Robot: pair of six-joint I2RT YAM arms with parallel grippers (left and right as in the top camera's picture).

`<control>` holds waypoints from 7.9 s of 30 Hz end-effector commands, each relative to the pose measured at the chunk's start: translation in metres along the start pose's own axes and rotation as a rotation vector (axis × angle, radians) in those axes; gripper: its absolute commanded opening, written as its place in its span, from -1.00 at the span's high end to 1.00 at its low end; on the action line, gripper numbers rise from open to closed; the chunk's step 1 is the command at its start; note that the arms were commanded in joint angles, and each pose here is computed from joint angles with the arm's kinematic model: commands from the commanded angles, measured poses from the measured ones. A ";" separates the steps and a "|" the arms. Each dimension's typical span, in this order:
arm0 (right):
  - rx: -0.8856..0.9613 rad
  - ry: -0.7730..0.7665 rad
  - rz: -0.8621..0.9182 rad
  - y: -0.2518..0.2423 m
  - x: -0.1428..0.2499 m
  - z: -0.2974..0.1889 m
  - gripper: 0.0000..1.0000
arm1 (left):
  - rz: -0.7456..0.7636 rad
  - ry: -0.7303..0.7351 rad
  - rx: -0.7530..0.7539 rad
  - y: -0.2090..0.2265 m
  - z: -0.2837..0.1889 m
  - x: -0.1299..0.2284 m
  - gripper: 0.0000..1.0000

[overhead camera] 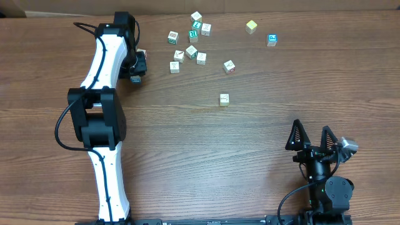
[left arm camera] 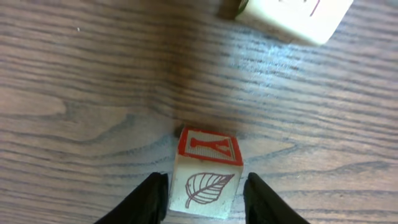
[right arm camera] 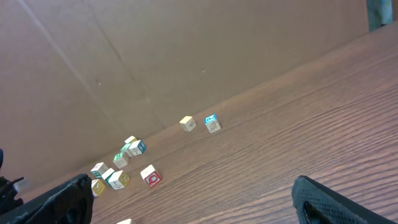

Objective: Form a horizontal line
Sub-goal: 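Lower the left gripper and grasp the red 'Y' leaf block, then carry the 'Y' block right and lower it left of the '5' block, then open the left gripper, release the 'Y' block and lift, then move the left gripper over the '5' block and grasp it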

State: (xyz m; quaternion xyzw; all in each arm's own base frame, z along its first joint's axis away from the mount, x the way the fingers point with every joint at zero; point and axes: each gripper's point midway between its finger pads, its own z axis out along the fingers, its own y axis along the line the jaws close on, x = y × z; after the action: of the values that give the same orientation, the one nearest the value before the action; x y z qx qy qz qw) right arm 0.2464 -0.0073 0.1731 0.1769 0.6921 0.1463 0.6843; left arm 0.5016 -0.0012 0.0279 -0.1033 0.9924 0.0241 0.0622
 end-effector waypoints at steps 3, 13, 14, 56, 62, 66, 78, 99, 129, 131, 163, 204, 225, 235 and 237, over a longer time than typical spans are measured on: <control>0.010 -0.005 -0.007 -0.003 0.001 0.000 -1.00 | 0.009 -0.012 0.015 0.000 -0.002 -0.002 0.48; 0.010 -0.005 -0.007 -0.003 0.001 0.000 -1.00 | 0.039 0.062 0.142 -0.027 -0.008 0.015 0.73; 0.010 -0.005 -0.007 -0.003 0.001 0.000 -0.99 | 0.046 0.076 0.154 -0.032 -0.009 0.019 0.74; 0.010 -0.005 -0.007 -0.003 0.001 0.000 -1.00 | 0.058 0.135 -0.070 -0.157 -0.035 0.116 0.55; 0.011 -0.005 -0.007 -0.003 0.001 0.000 -1.00 | 0.050 0.136 -0.082 -0.156 -0.030 0.118 0.53; 0.011 -0.005 -0.007 -0.003 0.001 0.000 -1.00 | 0.057 0.142 -0.085 -0.156 -0.030 0.120 0.25; 0.010 -0.005 -0.007 -0.003 0.001 0.000 -1.00 | 0.070 0.166 -0.096 -0.156 -0.023 0.130 0.31; 0.011 -0.005 -0.007 -0.003 0.001 0.000 -1.00 | 0.082 0.116 -0.126 -0.153 -0.022 0.121 0.47; 0.010 -0.005 -0.007 -0.003 0.001 0.000 -1.00 | 0.146 0.176 -0.083 -0.160 -0.023 0.133 0.38; 0.010 -0.005 -0.007 -0.003 0.001 0.000 -1.00 | 0.146 0.179 -0.085 -0.159 -0.023 0.134 0.37; 0.010 -0.005 -0.007 -0.003 0.001 0.000 -1.00 | 0.134 0.132 -0.089 -0.156 -0.029 0.119 -0.05; 0.011 -0.005 -0.007 -0.003 0.001 0.000 -1.00 | 0.147 -0.051 0.061 -0.269 -0.033 0.148 0.17; 0.011 -0.005 -0.007 -0.003 0.001 0.000 -0.99 | 0.162 -0.105 0.031 -0.265 -0.033 0.138 0.61; 0.010 -0.005 -0.007 -0.003 0.001 0.000 -1.00 | 0.197 -0.133 -0.072 -0.244 -0.033 0.132 0.57; 0.010 -0.005 -0.007 -0.003 0.001 0.000 -1.00 | 0.199 -0.125 -0.082 -0.242 -0.033 0.134 0.56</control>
State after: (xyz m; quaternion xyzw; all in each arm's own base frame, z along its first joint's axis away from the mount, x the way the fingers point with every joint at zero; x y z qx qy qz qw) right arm 0.2464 -0.0073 0.1730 0.1769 0.6923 0.1463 0.6841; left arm 0.4152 -0.2806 0.0330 -0.0120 0.9925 0.0487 0.1112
